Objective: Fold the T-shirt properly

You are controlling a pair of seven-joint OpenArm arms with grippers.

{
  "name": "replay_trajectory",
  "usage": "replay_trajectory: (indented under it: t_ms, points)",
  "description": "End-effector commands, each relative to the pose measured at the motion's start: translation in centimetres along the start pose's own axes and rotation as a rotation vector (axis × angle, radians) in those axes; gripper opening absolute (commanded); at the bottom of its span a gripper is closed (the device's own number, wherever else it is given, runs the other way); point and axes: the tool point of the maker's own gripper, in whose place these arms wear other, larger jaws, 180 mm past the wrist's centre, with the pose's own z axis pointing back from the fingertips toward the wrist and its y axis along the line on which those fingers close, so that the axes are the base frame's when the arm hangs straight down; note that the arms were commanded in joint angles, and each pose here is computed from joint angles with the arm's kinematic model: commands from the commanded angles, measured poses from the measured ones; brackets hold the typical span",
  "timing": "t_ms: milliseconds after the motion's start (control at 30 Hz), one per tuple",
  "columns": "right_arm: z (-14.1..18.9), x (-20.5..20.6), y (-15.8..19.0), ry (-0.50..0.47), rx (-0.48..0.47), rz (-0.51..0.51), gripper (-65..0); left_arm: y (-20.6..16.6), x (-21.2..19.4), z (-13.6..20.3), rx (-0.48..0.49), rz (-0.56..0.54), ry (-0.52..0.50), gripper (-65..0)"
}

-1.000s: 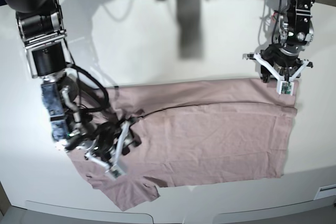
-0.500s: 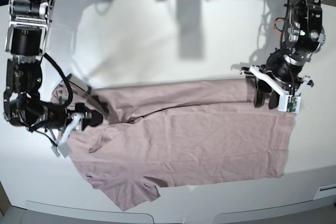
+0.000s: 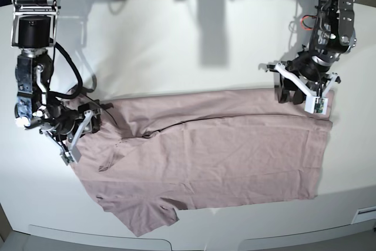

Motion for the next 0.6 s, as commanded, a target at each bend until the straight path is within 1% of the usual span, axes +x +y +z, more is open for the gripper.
replay_trajectory:
  t_ms: [0,133,267,333,467,567]
  points:
    - [0.6,1.7,-0.9,-0.046,-0.021,0.027,-39.4,0.0,1.4,0.2,-0.008,-0.009,-0.040,-43.5]
    - [-0.9,-0.5,0.1,0.026,0.018,0.020,-39.4,-0.1,1.6,0.2,-0.012,-0.016,-0.054,-43.5]
    - [-1.5,-1.7,0.1,0.047,0.030,-0.009,-39.4,0.7,2.2,0.0,0.025,-0.064,-0.103,-43.5]
    - [-1.5,-1.8,0.1,0.049,0.030,-0.010,-39.4,1.3,1.8,-0.5,0.039,-0.070,-0.089,-43.5]
    - [-1.5,-1.8,0.1,0.049,0.029,-0.011,-39.4,2.5,0.9,-2.4,0.052,-0.031,-0.050,-43.5]
    - [-1.5,-1.8,0.1,0.049,0.030,-0.011,-39.4,3.2,1.2,-3.5,0.064,-0.022,-0.043,-43.5]
